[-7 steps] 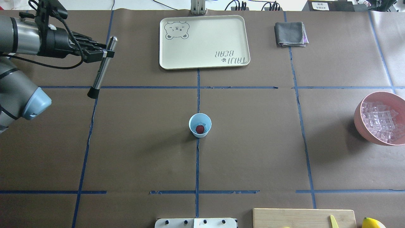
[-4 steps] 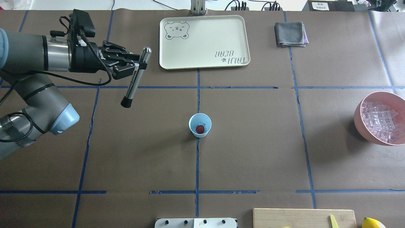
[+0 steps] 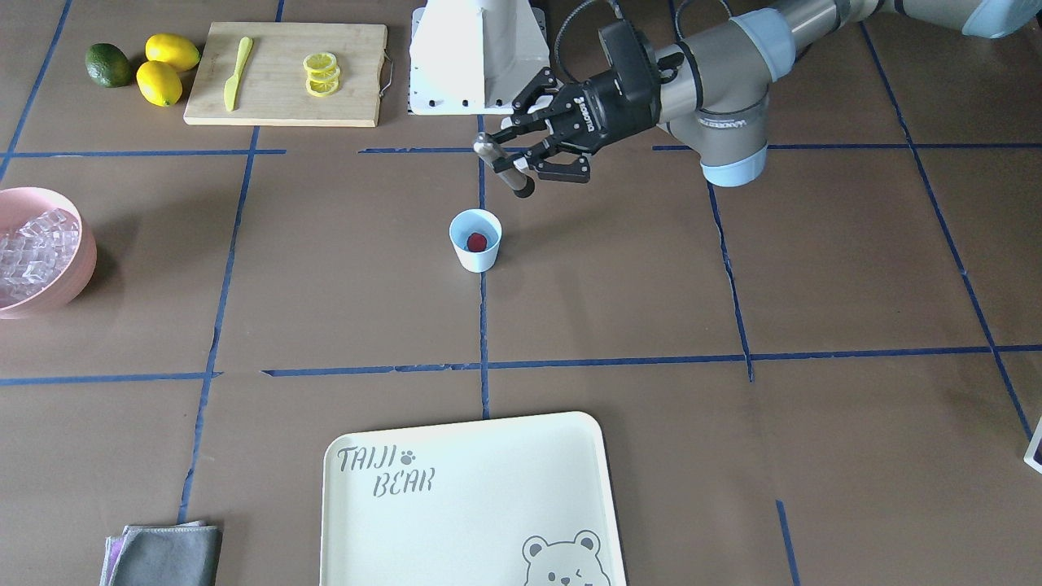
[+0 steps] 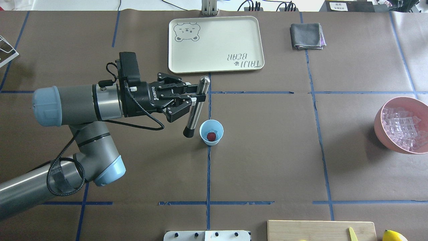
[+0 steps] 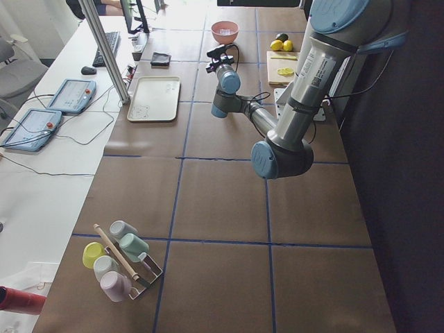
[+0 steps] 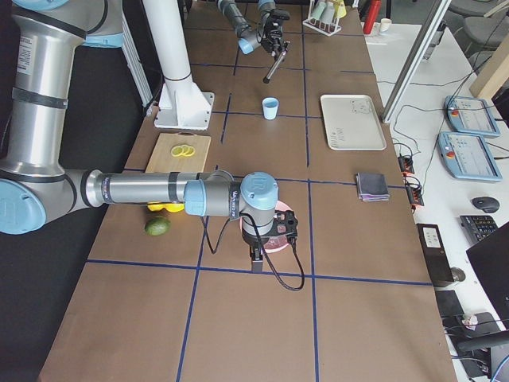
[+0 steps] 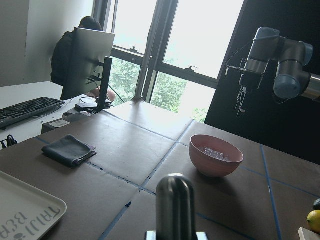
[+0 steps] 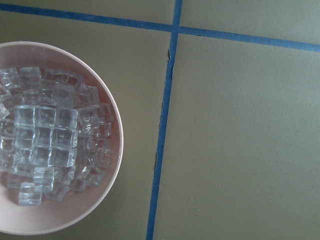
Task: Mash ice and strawberries in cup
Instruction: 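Carry the muddler with the left gripper over the blue cup, then push the muddler down into the cup to crush the contents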
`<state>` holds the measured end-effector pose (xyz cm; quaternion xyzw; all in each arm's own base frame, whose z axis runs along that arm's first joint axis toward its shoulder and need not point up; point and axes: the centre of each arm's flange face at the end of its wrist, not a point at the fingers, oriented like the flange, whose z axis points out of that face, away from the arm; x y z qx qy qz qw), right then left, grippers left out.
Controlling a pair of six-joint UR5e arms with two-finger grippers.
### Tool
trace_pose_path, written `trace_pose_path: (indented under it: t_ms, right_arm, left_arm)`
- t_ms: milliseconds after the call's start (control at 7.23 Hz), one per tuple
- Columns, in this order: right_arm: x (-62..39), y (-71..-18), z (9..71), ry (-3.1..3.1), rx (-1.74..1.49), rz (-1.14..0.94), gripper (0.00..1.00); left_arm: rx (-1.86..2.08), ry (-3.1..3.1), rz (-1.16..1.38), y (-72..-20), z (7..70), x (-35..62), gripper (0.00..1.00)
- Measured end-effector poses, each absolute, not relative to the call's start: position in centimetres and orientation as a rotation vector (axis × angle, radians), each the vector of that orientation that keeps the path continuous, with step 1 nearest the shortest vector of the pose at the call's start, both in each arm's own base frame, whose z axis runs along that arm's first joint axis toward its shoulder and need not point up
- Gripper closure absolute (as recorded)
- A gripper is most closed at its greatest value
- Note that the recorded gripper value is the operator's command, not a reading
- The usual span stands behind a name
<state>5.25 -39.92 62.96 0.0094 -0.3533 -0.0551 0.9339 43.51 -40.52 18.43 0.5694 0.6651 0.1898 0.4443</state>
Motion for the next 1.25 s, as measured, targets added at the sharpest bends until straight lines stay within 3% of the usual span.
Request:
trace_pose_path:
  t_ms: [554, 1245]
  right_arm:
    - [5.2, -39.9, 62.9, -0.722, 0.022, -0.114, 0.00]
    - [5.3, -40.0, 62.7, -0.721, 0.025, -0.115, 0.00]
  left_arm:
    - [1.522, 1.600, 0.392, -40.8, 15.4, 46.8, 0.97]
    - [1.593, 1.587, 0.348, -42.2, 21.3, 49.4, 0.98]
